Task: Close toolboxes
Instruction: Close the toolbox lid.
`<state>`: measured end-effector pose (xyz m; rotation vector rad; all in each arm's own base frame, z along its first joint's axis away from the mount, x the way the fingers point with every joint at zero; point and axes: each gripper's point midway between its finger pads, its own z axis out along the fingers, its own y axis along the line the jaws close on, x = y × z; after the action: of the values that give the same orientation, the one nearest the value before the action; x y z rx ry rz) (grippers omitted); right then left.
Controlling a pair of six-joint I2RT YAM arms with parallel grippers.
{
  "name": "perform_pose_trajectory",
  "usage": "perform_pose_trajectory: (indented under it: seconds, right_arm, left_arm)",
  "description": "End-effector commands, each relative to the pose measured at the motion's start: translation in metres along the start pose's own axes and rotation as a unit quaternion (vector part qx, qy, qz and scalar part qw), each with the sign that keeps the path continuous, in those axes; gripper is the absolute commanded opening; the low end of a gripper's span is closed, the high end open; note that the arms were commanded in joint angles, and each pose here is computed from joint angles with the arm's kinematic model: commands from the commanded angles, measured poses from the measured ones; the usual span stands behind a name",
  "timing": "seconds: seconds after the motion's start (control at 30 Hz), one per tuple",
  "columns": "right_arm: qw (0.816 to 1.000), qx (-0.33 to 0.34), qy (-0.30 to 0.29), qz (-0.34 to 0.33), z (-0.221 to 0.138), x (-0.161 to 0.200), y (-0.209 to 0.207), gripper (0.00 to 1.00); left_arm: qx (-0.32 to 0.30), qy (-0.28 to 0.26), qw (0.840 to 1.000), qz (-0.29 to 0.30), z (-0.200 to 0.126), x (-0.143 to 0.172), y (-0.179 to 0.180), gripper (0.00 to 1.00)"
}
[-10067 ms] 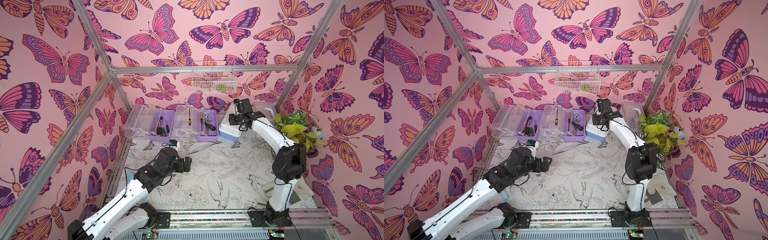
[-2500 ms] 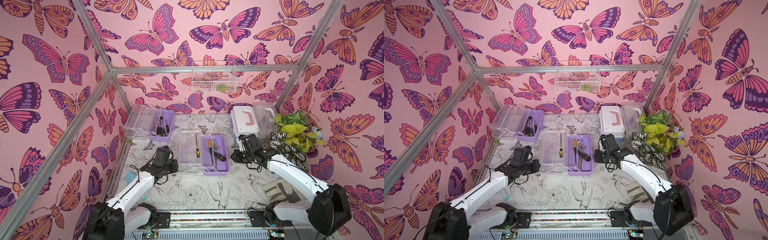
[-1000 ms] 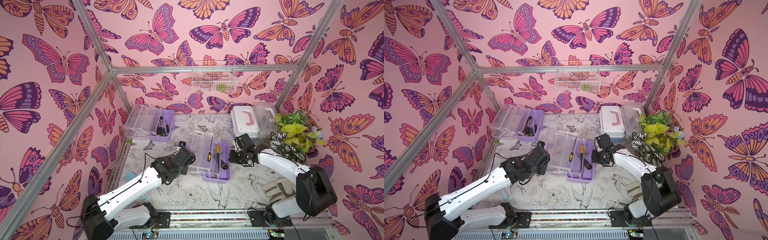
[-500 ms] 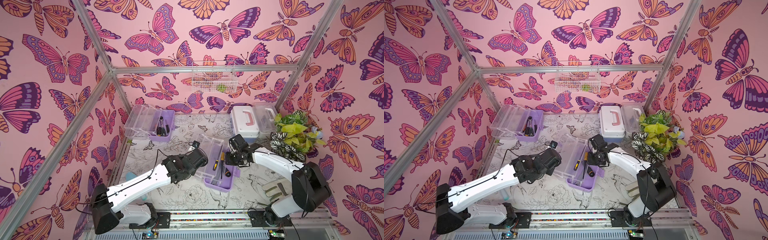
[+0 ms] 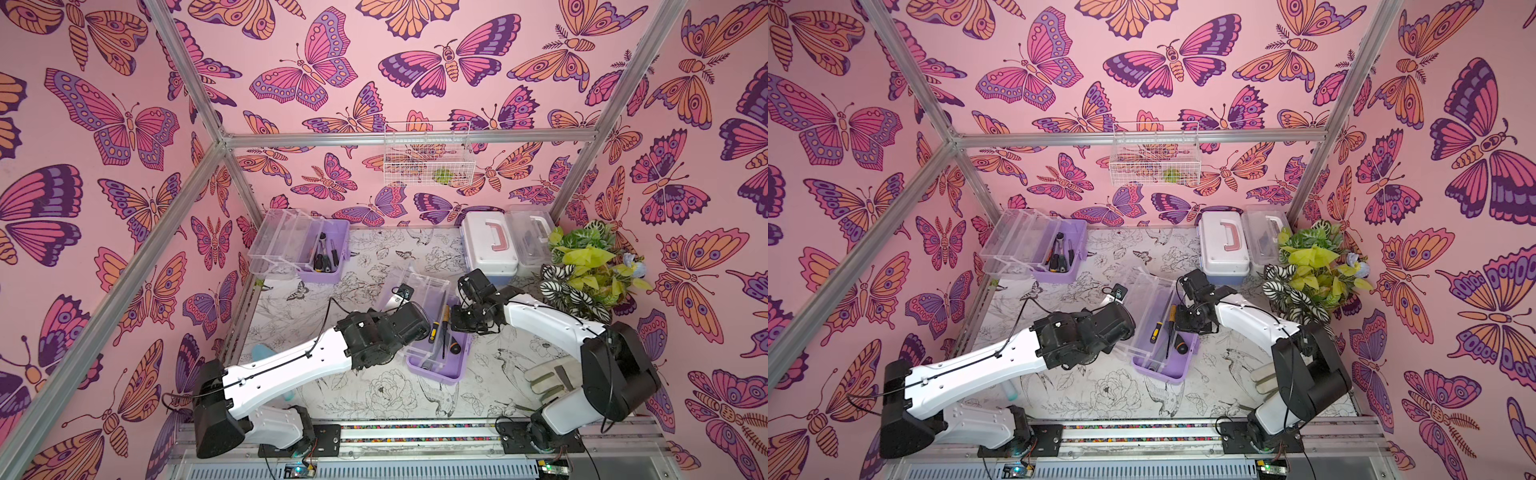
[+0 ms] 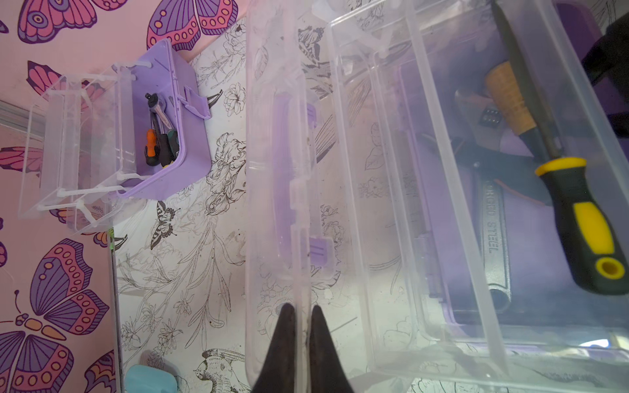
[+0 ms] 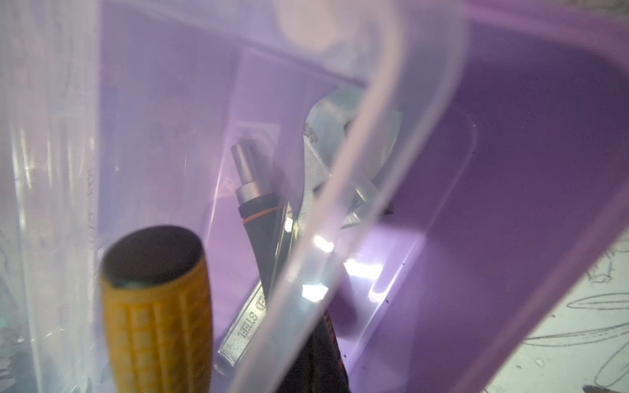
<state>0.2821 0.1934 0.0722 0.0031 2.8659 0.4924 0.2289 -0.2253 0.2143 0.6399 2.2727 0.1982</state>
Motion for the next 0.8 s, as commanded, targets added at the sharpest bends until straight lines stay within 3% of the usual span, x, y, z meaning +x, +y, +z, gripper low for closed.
perform_pose_trajectory:
  seconds: [0.0, 0.33, 0.47, 0.6, 0.77]
  right_arm:
    - [0.996, -0.067, -0.048, -0.038, -0.027, -0.023, 0.033, 0.02]
    - [0.999, 0.021, -0.034, 0.02, -0.083, 0.008, -0.039, 0.17]
    - [0.997, 0.058, -0.025, 0.048, -0.085, 0.024, -0.061, 0.25]
    - [0.992, 0.107, -0.009, 0.072, -0.084, 0.036, -0.081, 0.39]
    - [0.993, 0.092, -0.012, 0.079, -0.077, 0.039, -0.079, 0.41]
  left_arm:
    - [0.144, -0.028, 0.989, -0.007, -0.019, -0.021, -0.063, 0.0]
    - [0.097, -0.032, 0.995, -0.006, -0.017, -0.021, -0.045, 0.0]
    - [0.093, -0.032, 0.995, -0.005, -0.017, -0.021, -0.044, 0.0]
    - [0.084, -0.033, 0.996, -0.006, -0.017, -0.021, -0.04, 0.0]
    - [0.049, -0.031, 0.998, -0.029, -0.009, -0.019, -0.022, 0.0]
